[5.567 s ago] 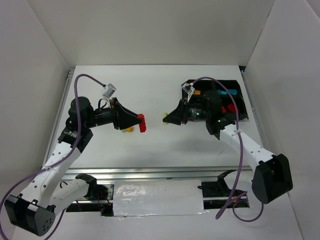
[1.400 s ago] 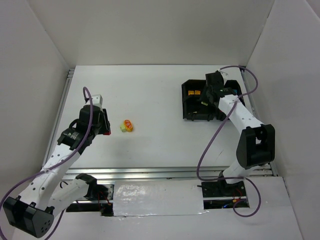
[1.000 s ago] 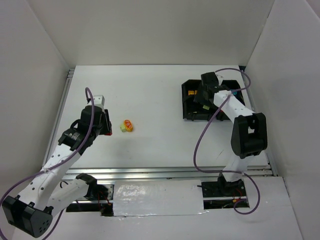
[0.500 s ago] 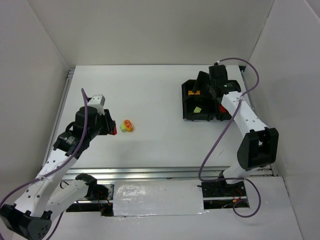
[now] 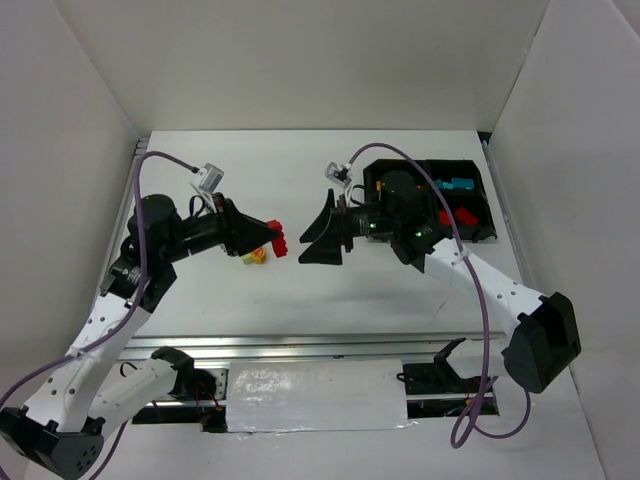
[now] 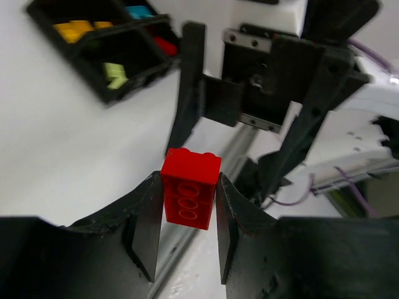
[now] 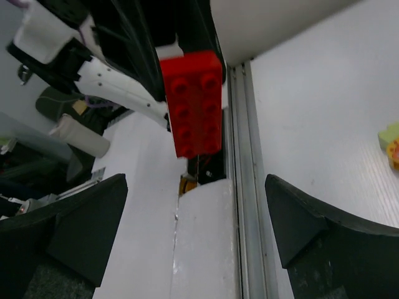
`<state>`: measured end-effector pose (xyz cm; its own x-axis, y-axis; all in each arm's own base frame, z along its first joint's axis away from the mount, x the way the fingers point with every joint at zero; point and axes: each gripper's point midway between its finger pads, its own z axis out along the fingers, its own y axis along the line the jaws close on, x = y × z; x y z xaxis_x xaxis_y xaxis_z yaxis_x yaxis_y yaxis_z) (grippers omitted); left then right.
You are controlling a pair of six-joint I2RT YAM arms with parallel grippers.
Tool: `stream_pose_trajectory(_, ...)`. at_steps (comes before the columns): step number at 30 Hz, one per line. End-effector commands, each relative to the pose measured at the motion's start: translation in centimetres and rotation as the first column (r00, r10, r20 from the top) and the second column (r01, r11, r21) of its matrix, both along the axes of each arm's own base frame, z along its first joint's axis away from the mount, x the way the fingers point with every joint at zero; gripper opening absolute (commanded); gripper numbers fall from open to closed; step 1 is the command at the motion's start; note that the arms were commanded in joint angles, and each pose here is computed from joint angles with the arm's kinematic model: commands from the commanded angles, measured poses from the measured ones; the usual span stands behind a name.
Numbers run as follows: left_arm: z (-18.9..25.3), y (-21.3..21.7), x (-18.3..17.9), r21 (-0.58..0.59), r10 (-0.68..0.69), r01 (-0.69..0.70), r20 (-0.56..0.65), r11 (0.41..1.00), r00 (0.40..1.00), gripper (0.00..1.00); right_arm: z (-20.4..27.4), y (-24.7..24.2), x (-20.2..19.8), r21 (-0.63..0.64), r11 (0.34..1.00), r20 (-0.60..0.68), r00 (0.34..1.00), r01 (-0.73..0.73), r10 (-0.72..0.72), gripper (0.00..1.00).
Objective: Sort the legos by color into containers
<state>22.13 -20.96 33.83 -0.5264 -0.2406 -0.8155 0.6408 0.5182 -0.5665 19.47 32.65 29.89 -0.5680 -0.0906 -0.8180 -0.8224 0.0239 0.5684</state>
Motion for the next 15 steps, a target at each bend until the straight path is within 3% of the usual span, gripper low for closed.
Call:
stream_pose_trajectory(1,3.5,-2.2,-3.2,-0.146,-0.228,0.239,0.086,0.960,0.970,0.00,6.9,-0.5,-2.2,0.233,0.962,0.174,0.979,-0.145,0.106,0.98)
stream_pose_trajectory(8,3.6,-2.3,-3.1,-0.158,-0.223,0.233,0.082,0.959,0.971,0.00,7.3,1.6,-1.6,0.233,0.969,0.178,0.983,-0.082,0.041,0.96)
stream_pose_trajectory(13,3.6,-2.3,-3.0,-0.166,-0.218,0.229,0.080,0.959,0.973,0.00,7.2,3.2,-1.8,0.209,0.970,0.154,0.984,-0.127,0.095,0.93)
stream_pose_trajectory(15,3.5,-2.2,-2.9,-0.165,-0.206,0.217,0.080,0.962,0.975,0.00,6.9,3.6,-2.0,0.209,0.967,0.144,0.983,-0.144,0.115,0.84)
